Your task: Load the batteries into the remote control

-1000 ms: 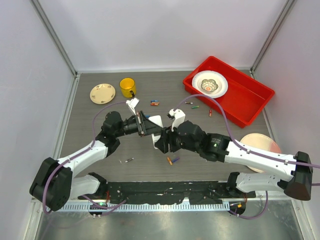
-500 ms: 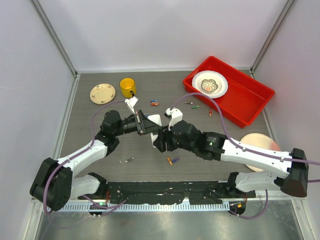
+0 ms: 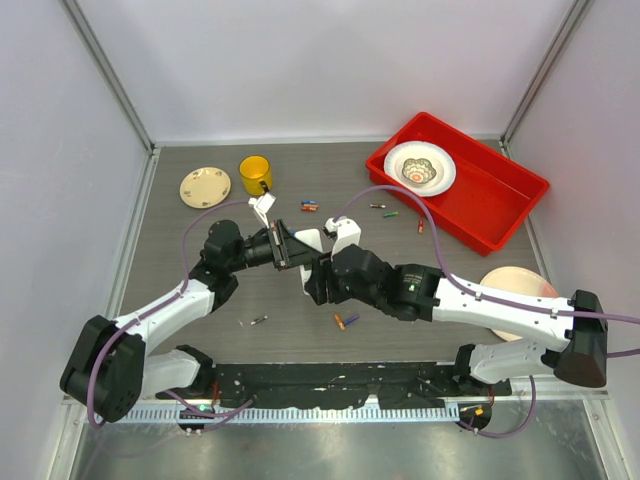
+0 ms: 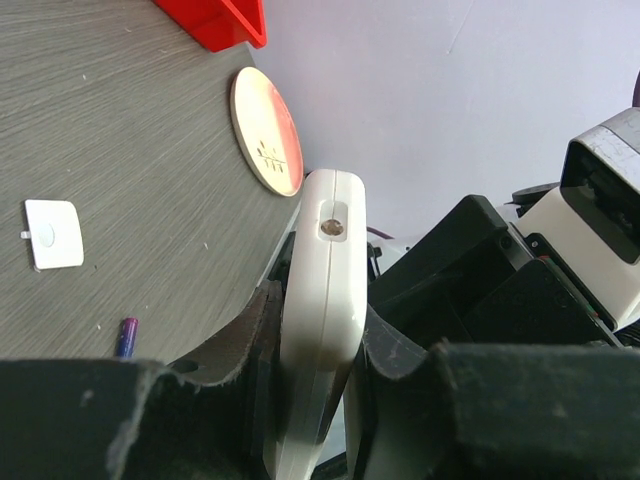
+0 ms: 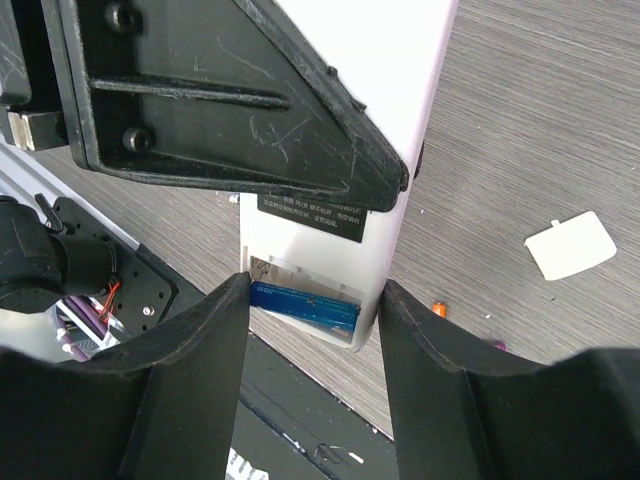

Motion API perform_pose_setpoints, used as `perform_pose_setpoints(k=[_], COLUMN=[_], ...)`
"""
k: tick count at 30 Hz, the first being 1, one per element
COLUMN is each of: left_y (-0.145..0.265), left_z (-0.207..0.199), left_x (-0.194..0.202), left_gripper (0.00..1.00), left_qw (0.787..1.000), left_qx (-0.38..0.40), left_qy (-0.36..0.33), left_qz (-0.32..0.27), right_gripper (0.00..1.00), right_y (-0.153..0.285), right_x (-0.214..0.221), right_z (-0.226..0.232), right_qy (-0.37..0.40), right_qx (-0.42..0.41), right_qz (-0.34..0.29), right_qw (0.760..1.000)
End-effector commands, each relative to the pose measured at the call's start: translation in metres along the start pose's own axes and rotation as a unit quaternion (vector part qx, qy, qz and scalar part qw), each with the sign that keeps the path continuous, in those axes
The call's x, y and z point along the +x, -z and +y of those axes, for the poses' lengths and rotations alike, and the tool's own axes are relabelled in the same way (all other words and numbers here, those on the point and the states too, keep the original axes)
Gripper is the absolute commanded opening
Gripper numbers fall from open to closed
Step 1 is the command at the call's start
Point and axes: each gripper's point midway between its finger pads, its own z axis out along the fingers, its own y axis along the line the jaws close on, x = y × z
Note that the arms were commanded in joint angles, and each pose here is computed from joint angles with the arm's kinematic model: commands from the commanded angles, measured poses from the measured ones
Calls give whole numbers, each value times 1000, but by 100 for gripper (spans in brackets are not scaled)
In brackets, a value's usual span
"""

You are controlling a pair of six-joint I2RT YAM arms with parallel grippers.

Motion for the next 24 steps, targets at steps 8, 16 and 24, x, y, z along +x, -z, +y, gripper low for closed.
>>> perform_pose_setpoints(k=[8, 16, 24], left_y=[5, 5, 7], left_z=[-85, -76, -73], left_x=[-31, -27, -25], left_gripper=[0, 0, 0], left_qw=[992, 993, 994], left_qx=[113, 104, 97], left_qy=[-27, -26, -28], left_qz=[-44, -44, -42], right_gripper=[2, 22, 33], right_y=[8, 15, 19], right_x=[61, 50, 42], right_z=[-40, -20, -11], right_qy=[51, 30, 12], right_qx=[40, -11, -32], right_qz=[91, 82, 71], right_qw=[994, 996, 997])
